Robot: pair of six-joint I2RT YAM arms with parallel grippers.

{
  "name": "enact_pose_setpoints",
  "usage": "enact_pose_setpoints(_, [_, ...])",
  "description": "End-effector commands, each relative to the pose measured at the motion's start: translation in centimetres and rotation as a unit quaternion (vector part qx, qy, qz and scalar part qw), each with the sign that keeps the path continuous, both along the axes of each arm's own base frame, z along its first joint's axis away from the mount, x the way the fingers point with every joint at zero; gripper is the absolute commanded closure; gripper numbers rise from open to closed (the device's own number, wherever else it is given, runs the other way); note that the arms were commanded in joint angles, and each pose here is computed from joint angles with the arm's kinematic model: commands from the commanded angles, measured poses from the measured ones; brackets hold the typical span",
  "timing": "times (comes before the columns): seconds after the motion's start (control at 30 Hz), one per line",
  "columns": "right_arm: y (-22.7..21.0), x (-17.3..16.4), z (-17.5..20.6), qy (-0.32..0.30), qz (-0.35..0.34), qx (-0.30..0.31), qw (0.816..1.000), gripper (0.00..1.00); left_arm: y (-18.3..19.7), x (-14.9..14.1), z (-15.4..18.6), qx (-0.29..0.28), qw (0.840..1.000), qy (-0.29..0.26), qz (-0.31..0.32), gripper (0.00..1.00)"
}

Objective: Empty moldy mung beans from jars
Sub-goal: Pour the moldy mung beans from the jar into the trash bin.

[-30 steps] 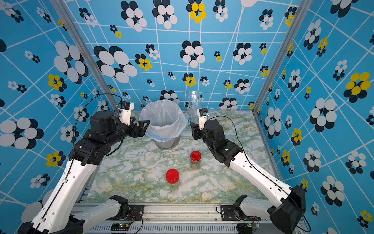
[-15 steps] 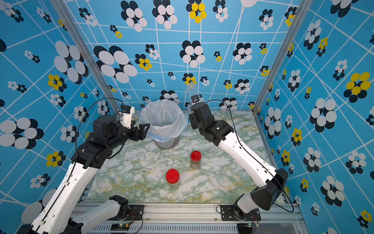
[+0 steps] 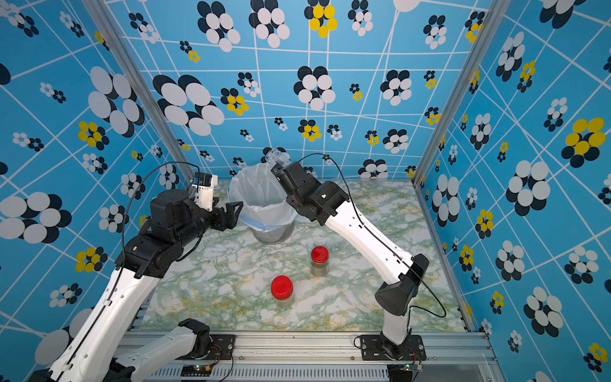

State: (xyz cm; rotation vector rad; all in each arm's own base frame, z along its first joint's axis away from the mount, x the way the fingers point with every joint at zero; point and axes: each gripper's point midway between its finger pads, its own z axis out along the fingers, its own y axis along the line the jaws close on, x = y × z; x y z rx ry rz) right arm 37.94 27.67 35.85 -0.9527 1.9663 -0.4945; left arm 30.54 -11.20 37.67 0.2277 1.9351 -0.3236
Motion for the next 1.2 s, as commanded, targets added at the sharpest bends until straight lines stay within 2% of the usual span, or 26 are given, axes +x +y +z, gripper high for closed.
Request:
enact_pose_setpoints(0.0, [-1.1, -0.6, -0.8, 0.004, 0.002, -0.132, 0.991, 0.67, 0.6, -0.4, 0.7, -0.001, 1.0, -0.02, 0.017, 0.14])
enact_pose_setpoints(0.07, [-0.7, -0.5, -0.8, -0.013, 0.004, -0.185, 0.983, 0.67, 0.9, -0.4, 0.7, 0.001, 0.999, -0.022, 0.023, 0.14])
enact_pose_setpoints(0.2, [-0.2, -0.5, -1.0, -0.03, 0.011, -0.25, 0.968, 0.67, 1.3, -0.6, 0.6, 0.005, 0.999, -0.026, 0.031, 0.14])
enact_pose_setpoints(0.37, [0.5, -0.4, -0.5, -0.05, 0.01, -0.273, 0.961, 0.67, 1.7, -0.9, 0.7, 0.01, 0.999, -0.029, 0.037, 0.14])
enact_pose_setpoints(0.57, [0.9, 0.7, 0.4, -0.089, 0.0, -0.362, 0.928, 0.67, 1.7, -0.9, 0.5, 0.009, 0.999, -0.029, 0.038, 0.14])
enact_pose_setpoints(0.7, [1.2, 1.0, -0.7, -0.08, 0.019, -0.423, 0.902, 0.68, 1.8, -1.0, 0.5, 0.01, 0.999, -0.03, 0.039, 0.14])
enact_pose_setpoints(0.97, [1.9, 1.6, 0.8, -0.099, 0.02, -0.426, 0.899, 0.69, 2.0, -1.2, 0.6, 0.012, 0.998, -0.036, 0.042, 0.14])
enact_pose_setpoints(1.07, [2.1, 1.6, 1.6, -0.109, 0.015, -0.411, 0.905, 0.69, 2.0, -1.1, 0.5, 0.013, 0.998, -0.034, 0.042, 0.14])
enact_pose_setpoints(1.17, [2.0, 1.6, 1.5, -0.107, 0.021, -0.425, 0.898, 0.7, 2.0, -1.1, 0.4, 0.012, 0.998, -0.034, 0.042, 0.14])
